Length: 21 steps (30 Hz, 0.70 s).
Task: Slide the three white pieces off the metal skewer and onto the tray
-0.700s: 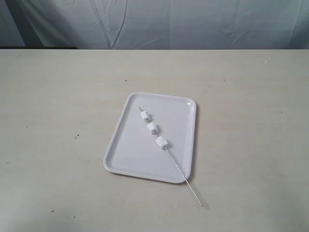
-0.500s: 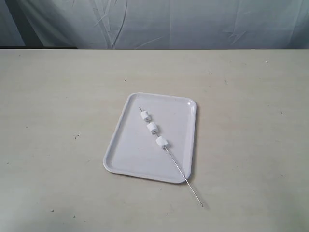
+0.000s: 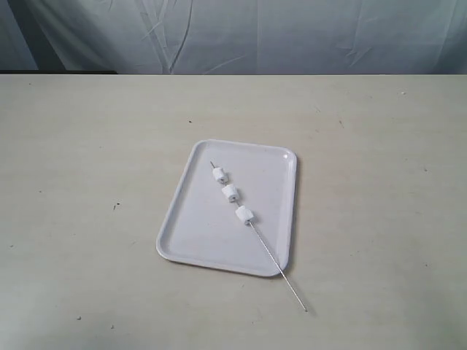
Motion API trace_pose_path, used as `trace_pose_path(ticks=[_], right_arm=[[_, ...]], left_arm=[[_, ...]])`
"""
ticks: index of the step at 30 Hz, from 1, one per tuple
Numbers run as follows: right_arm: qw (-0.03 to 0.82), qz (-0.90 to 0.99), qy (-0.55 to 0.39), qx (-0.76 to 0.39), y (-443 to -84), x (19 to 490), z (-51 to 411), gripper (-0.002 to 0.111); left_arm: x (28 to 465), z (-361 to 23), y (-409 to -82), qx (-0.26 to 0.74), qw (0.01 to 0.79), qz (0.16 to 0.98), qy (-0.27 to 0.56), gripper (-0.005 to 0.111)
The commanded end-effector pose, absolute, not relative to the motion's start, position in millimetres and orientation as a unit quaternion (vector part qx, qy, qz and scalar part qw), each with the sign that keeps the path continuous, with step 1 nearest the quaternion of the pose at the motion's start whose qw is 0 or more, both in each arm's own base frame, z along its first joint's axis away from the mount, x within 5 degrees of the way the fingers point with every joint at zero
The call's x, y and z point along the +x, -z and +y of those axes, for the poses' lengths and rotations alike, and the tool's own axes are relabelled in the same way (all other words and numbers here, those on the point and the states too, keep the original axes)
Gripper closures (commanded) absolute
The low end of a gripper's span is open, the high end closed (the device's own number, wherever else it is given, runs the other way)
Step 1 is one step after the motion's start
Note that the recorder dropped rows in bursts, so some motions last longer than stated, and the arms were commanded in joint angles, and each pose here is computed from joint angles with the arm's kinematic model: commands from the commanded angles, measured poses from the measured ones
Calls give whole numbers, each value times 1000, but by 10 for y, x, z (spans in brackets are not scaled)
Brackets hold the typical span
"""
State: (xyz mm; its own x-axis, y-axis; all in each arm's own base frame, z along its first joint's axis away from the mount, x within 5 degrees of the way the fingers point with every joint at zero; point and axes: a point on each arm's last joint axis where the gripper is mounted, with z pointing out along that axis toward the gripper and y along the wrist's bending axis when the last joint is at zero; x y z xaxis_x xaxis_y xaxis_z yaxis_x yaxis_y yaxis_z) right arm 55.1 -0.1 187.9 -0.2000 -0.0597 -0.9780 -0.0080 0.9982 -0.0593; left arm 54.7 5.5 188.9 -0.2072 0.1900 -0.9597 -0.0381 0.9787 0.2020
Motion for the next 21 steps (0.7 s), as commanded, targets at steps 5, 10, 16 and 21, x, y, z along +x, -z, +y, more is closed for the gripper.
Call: trace_pose_path(ticks=[5,10,16,21], right_arm=[[767,641,31,-18,-2214,550,-7,109],[842,536,-21,55,-2434,479,-61,109],[866,490,-42,91,-2511,434,-102,109],[871,475,-65,106,-2532,421,-108,109]], left_arm=[[563,31,-2096,41,719,689,-81,107],[532,28,-2291,3,793,607,-45,107],[477,40,-2441,-42,845,534,8,107],[412,33,-2557,-31,881,471,0,107]])
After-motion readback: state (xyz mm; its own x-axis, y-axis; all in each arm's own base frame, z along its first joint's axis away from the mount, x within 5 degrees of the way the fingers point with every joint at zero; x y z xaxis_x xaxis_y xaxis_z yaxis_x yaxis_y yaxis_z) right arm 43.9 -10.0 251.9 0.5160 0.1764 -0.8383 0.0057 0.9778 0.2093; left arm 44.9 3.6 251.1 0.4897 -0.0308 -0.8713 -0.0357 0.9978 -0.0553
